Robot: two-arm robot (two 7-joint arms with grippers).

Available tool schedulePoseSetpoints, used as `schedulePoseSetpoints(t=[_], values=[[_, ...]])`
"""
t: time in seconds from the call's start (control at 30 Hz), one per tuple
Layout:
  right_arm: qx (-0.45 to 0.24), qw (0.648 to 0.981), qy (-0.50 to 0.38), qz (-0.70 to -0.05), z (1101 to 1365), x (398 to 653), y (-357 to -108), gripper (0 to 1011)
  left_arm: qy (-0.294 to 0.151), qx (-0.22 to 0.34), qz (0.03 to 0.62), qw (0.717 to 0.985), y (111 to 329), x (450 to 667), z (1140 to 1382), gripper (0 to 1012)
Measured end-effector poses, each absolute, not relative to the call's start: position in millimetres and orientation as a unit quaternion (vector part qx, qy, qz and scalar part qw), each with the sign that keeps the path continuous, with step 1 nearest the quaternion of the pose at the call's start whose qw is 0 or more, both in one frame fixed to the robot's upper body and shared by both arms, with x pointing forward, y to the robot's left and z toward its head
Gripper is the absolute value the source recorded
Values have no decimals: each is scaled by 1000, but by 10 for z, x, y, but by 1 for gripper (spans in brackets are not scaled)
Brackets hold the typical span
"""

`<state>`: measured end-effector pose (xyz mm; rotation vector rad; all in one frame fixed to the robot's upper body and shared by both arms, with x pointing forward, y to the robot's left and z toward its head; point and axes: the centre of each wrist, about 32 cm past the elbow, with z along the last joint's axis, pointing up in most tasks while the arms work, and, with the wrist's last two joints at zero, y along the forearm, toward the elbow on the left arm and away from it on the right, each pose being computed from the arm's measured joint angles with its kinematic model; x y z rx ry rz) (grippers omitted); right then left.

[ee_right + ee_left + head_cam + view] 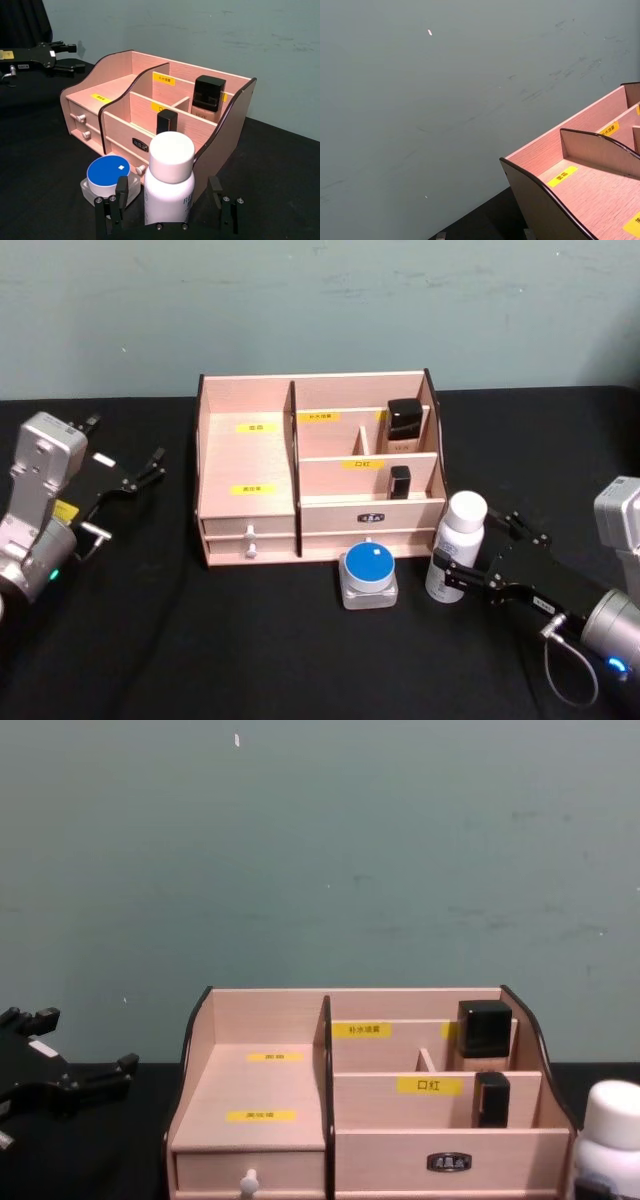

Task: Pick up the facial cleanser and watermelon frost from the table and place them into the tiered storage box.

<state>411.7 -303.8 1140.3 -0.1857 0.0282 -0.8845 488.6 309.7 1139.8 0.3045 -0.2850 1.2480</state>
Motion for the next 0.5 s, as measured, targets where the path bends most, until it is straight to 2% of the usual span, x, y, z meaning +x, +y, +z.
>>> schedulePoseSetpoints(t=[0.5], values=[[-88,900,6,-427,11394,4223,-2976,1002,-132,141,580,791,3097,4886,11398,1001]])
